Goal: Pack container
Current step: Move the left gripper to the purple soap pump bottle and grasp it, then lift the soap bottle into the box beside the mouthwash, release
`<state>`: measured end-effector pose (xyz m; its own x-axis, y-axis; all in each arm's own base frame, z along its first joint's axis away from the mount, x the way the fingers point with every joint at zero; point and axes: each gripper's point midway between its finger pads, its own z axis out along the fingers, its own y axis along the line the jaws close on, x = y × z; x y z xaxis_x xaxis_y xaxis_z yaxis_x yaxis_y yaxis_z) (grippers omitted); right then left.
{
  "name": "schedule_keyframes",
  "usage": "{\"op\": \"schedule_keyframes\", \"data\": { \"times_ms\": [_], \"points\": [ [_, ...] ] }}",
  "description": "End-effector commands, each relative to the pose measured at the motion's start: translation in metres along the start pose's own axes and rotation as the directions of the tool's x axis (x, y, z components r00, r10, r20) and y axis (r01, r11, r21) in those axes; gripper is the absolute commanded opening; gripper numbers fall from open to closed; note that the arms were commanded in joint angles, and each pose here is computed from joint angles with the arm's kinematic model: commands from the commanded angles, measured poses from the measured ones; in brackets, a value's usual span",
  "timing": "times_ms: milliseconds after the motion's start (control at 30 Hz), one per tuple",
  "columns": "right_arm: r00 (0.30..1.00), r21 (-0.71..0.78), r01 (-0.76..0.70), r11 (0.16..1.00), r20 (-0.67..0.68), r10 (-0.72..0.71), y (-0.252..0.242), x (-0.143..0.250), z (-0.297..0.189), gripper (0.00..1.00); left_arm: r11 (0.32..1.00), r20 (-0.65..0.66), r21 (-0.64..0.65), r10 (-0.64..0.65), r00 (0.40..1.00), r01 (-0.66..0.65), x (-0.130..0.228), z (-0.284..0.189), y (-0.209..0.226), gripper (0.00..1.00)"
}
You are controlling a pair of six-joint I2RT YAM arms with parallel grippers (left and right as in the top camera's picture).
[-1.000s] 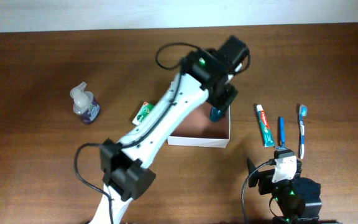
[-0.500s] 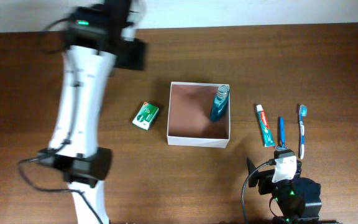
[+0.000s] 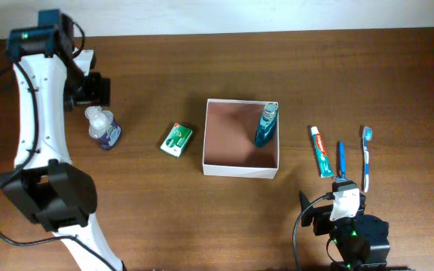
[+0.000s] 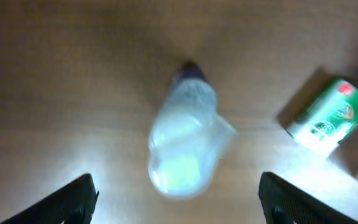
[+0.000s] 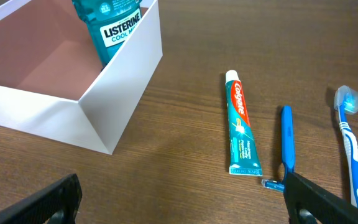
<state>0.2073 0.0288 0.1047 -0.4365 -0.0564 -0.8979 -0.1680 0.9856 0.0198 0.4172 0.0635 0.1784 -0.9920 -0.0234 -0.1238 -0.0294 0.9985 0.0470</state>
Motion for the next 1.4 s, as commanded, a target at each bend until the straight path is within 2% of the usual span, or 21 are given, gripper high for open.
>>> {"op": "schedule_keyframes", "data": {
  "times_ms": [0, 233, 367, 633, 833, 900, 1100, 1267, 1367],
  "points": [
    [1.0, -0.002, -0.004, 1.0, 0.004, 0.004, 0.0, 0.001, 0.001, 0.99, 0.998, -0.03, 0.04, 0.043, 0.999, -0.042, 0.007, 0.028, 0.0, 0.86],
    [1.0, -0.002, -0.004, 1.0, 0.004, 0.004, 0.0, 0.001, 0.001, 0.99, 0.995, -0.067, 0.056, 0.087, 0.994, -0.084, 0.018, 0.069, 0.0, 0.83],
    [1.0, -0.002, -0.004, 1.0, 0.004, 0.004, 0.0, 0.001, 0.001, 0.99, 0.995, -0.068, 0.058, 0.087, 0.994, -0.083, 0.019, 0.072, 0.0, 0.66],
    [1.0, -0.002, -0.004, 1.0, 0.004, 0.004, 0.0, 0.001, 0.001, 0.99, 0.994, -0.069, 0.06, 0.094, 0.993, -0.09, 0.019, 0.076, -0.001, 0.59],
    [1.0, -0.002, -0.004, 1.0, 0.004, 0.004, 0.0, 0.001, 0.001, 0.99, 0.994, -0.092, 0.065, 0.095, 0.991, -0.089, 0.025, 0.076, -0.001, 0.09],
    [1.0, -0.002, -0.004, 1.0, 0.004, 0.004, 0.0, 0.001, 0.001, 0.99, 0.994, -0.112, 0.073, 0.09, 0.99, -0.082, 0.031, 0.074, -0.003, 0.01],
    [1.0, -0.002, -0.004, 1.0, 0.004, 0.004, 0.0, 0.001, 0.001, 0.99, 0.992, -0.058, 0.121, 0.039, 0.998, -0.032, 0.029, 0.033, -0.016, 0.0],
    [1.0, -0.002, -0.004, 1.0, 0.004, 0.004, 0.0, 0.001, 0.001, 0.99, 0.988, 0.089, 0.12, 0.086, 0.992, -0.096, 0.02, -0.032, -0.04, 0.01],
    [1.0, -0.002, -0.004, 1.0, 0.004, 0.004, 0.0, 0.001, 0.001, 0.99, 0.975, 0.206, 0.145, 0.137, 0.969, -0.169, 0.021, -0.08, -0.075, 0.0]
  ]
}}
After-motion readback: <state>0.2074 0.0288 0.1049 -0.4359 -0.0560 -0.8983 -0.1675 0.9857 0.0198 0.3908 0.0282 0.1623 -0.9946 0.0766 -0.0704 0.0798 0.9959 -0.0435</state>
